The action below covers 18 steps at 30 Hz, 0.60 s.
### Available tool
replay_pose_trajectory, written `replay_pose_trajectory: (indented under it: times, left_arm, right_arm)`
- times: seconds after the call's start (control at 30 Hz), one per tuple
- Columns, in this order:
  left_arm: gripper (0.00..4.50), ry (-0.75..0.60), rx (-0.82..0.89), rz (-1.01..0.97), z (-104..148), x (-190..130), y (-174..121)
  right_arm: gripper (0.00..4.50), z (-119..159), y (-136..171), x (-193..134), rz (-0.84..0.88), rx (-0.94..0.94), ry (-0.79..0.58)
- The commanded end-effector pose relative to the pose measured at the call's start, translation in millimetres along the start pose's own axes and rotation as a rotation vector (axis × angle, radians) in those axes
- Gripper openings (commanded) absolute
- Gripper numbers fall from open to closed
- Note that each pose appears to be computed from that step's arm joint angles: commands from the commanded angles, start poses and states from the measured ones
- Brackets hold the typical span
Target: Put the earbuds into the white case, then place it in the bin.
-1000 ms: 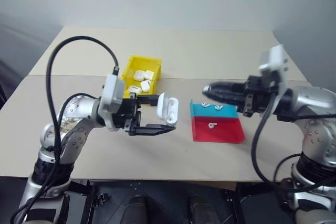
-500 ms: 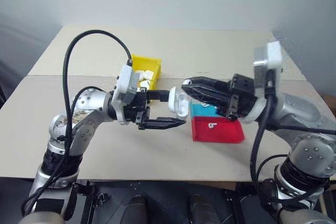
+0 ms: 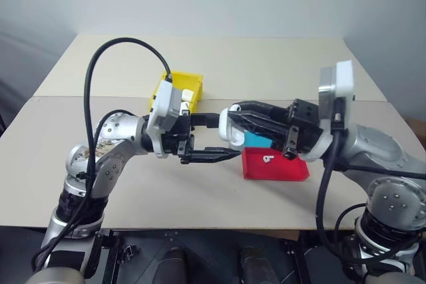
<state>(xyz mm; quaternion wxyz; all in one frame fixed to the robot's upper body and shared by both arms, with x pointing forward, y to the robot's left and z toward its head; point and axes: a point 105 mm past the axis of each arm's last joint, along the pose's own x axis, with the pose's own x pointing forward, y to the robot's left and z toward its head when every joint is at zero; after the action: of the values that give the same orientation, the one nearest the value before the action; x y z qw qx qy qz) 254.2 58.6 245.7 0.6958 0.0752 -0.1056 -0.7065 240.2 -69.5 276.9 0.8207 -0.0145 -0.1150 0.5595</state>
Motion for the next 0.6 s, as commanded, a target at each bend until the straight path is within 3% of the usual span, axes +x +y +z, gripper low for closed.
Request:
replay_pose_trajectory:
  times: [0.03, 0.27, 0.6]
  left_arm:
    - [2.73, -0.031, 0.052, -0.027, 13.9, 2.2, -5.2]
    - [2.73, -0.037, 0.057, -0.024, 14.6, 3.0, -4.8]
    - [2.73, -0.036, 0.058, 0.000, 14.2, 0.9, 0.4]
  right_arm:
    - [0.63, 5.6, 1.3, -1.5, -0.016, -0.040, -0.022]
    - [0.63, 2.2, 0.1, -2.2, -0.034, -0.068, -0.010]
    - [3.93, 2.3, 0.2, -5.0, -0.025, -0.074, 0.003]
